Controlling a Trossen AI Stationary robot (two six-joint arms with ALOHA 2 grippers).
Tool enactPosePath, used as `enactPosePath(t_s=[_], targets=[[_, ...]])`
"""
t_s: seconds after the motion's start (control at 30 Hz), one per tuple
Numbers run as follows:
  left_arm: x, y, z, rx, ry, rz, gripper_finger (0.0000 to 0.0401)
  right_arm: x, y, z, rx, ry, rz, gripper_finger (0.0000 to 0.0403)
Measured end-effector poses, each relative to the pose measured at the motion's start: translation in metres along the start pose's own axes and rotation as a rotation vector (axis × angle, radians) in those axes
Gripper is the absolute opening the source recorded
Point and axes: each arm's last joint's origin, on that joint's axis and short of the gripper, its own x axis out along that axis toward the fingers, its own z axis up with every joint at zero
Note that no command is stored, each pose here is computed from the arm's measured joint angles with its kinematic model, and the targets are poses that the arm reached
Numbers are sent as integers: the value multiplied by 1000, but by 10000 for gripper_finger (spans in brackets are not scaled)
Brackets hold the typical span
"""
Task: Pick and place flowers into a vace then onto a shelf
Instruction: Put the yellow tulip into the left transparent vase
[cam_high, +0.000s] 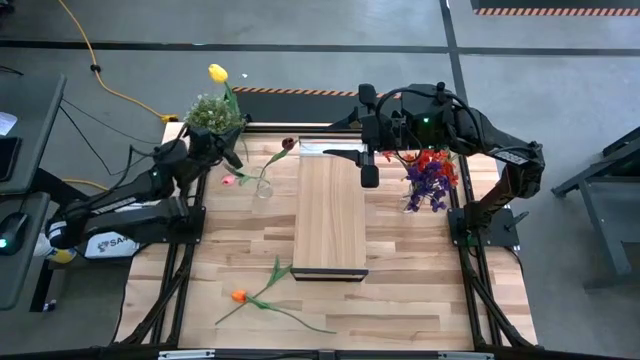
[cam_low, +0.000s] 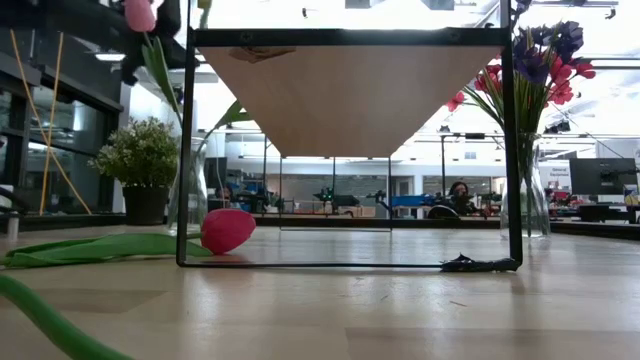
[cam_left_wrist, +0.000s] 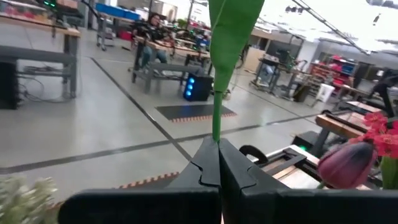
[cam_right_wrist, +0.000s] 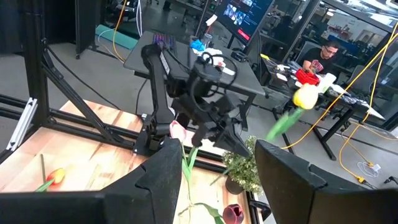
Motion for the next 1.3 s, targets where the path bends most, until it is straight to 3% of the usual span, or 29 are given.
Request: enactPosePath(t_s=[0.27, 0.63, 0.9, 1.3], targets=[[25, 11, -10, -57, 101, -86, 22, 0, 0, 0, 15, 0, 0, 193], [26, 10, -14, -61, 145, -161, 22, 0, 0, 0, 15, 0, -1, 193], [20, 19, -42, -100, 81, -180, 22, 0, 0, 0, 15, 1, -1, 193], [18, 19, -46, -91, 45, -234, 22, 0, -1, 1, 15, -14, -6, 193]])
